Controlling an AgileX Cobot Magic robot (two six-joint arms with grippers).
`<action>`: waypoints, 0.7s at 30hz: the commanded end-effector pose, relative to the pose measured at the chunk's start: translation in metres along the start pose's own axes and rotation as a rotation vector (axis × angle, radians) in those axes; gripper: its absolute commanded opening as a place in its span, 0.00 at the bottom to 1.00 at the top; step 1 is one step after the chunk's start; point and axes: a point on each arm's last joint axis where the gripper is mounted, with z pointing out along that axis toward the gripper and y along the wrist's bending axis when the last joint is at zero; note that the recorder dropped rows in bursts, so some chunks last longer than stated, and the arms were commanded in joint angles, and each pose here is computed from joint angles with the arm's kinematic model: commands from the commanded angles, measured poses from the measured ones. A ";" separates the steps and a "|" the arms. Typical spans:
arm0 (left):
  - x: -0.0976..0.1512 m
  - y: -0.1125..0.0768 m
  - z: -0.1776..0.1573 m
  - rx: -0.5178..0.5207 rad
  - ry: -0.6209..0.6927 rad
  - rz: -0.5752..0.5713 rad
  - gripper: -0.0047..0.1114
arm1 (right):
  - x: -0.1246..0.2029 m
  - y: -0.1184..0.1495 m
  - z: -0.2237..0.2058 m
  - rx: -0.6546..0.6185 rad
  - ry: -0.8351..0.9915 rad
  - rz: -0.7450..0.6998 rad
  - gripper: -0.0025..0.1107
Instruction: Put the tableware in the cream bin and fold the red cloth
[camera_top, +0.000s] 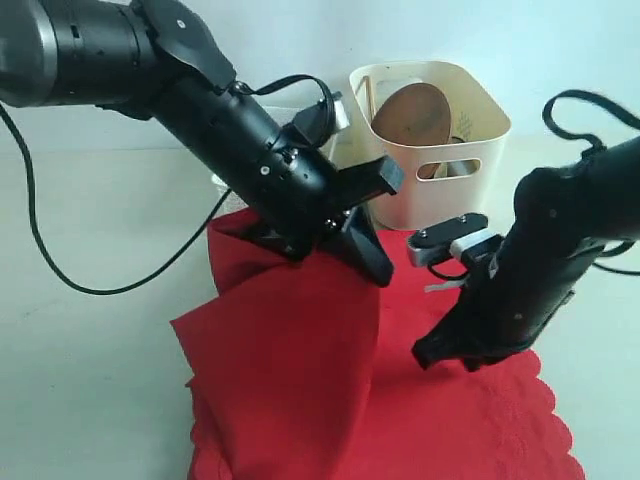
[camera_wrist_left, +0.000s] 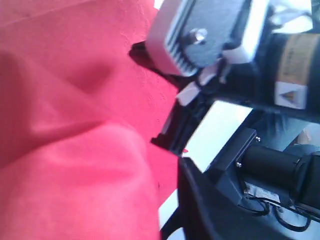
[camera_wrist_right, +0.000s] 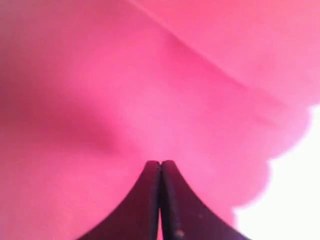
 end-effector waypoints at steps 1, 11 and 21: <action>-0.005 -0.019 0.013 0.052 -0.083 0.147 0.53 | -0.001 -0.026 -0.069 0.306 0.041 0.020 0.02; 0.022 -0.055 0.121 -0.228 0.001 0.704 0.72 | 0.005 -0.052 -0.119 0.480 0.001 0.037 0.02; 0.004 -0.075 0.109 -0.508 -0.008 0.710 0.81 | 0.003 -0.057 -0.118 0.428 -0.037 0.088 0.02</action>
